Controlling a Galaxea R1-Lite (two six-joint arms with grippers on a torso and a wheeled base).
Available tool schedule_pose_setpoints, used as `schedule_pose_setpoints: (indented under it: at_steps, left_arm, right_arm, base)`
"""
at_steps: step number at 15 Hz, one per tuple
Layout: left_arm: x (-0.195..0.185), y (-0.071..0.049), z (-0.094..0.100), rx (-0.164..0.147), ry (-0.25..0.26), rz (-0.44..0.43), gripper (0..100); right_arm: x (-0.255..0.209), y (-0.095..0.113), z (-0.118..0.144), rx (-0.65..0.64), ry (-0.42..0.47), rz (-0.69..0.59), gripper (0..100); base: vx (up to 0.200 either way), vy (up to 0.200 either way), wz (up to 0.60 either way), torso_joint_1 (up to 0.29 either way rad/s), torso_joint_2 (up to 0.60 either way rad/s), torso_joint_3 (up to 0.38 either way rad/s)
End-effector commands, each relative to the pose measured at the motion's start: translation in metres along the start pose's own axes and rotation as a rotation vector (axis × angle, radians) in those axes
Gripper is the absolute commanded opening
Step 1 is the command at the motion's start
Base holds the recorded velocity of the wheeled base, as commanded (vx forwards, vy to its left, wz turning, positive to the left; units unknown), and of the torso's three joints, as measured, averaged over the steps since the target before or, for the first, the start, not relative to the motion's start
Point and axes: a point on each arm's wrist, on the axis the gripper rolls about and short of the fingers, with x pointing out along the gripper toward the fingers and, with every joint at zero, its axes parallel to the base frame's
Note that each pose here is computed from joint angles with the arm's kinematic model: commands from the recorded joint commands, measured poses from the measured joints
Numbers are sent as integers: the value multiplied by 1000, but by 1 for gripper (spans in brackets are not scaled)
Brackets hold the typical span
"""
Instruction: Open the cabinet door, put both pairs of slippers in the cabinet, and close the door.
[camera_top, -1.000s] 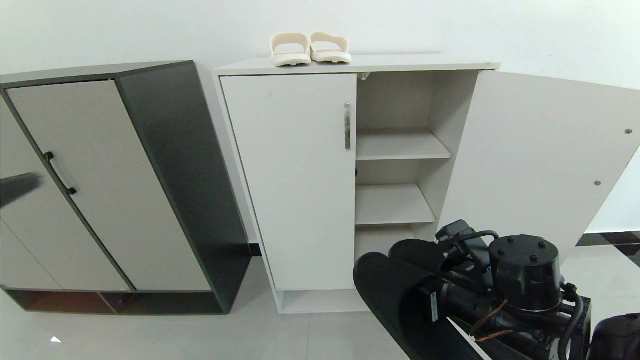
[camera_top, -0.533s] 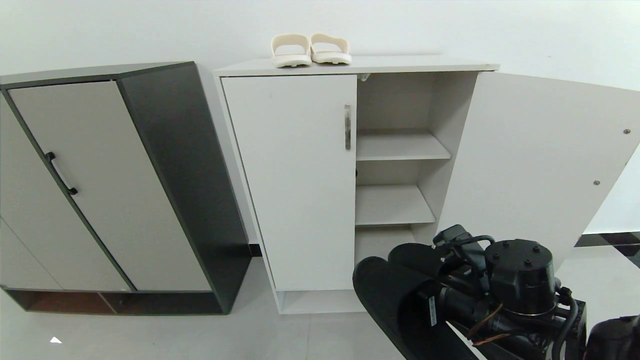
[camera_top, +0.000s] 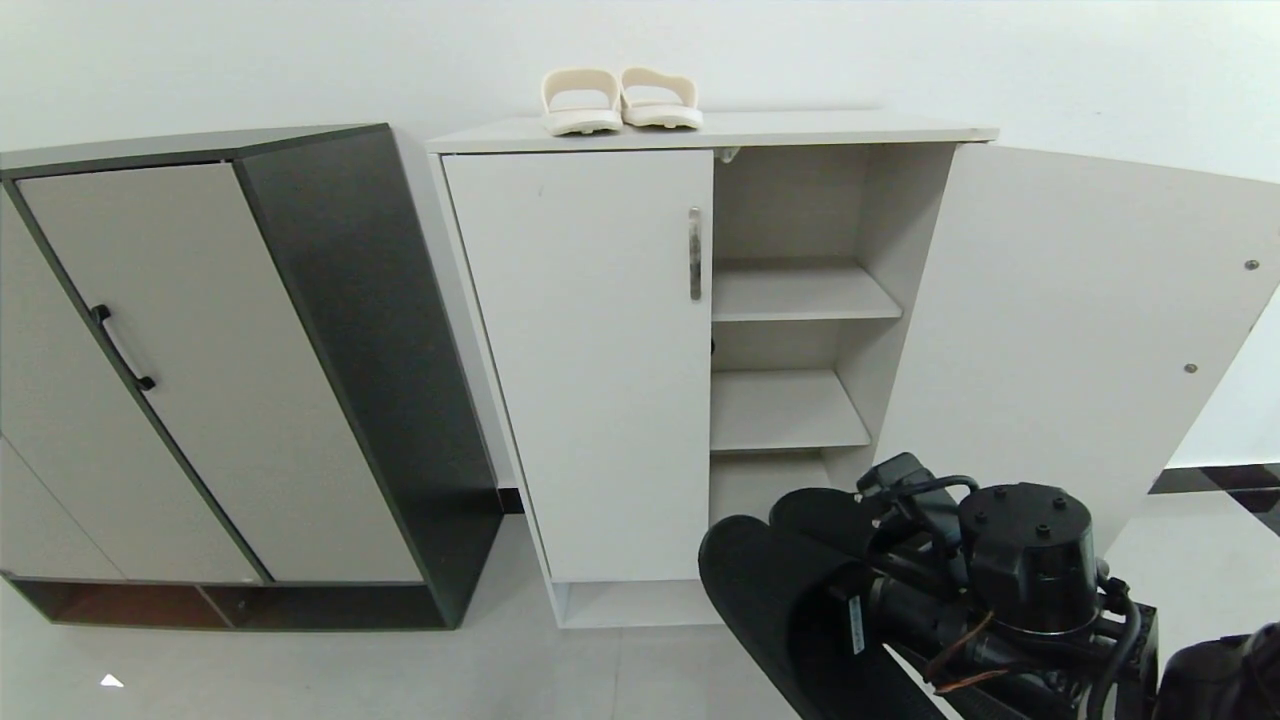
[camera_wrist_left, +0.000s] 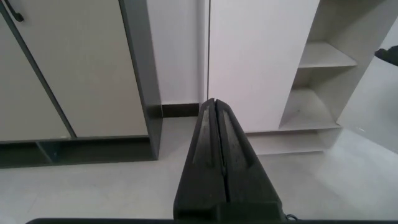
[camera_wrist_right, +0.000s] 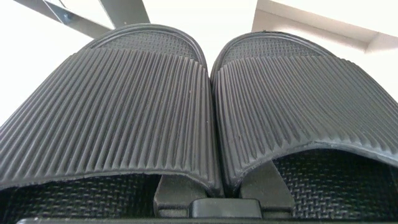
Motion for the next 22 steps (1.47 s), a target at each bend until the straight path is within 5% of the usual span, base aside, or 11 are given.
schedule_pose_setpoints:
  at_steps: [1, 7, 17, 22]
  left_arm:
    - [0, 0, -1, -2, 1, 0, 0]
    - [0, 0, -1, -5, 1, 0, 0]
    - [0, 0, -1, -4, 1, -2, 0]
    - [0, 0, -1, -10, 1, 0, 0]
  right_arm:
    - [13, 5, -2, -3, 7, 5, 0]
    - [80, 23, -2, 31, -73, -329, 0]
    - [87, 29, -13, 17, -59, -375, 0]
    - [101, 29, -24, 20, -67, -378, 0]
  base:
    - [0, 0, 0, 0, 0, 0]
    - [0, 0, 0, 0, 0, 0]
    - [0, -180, 0, 2, 2, 1]
    - [0, 0, 0, 0, 0, 0]
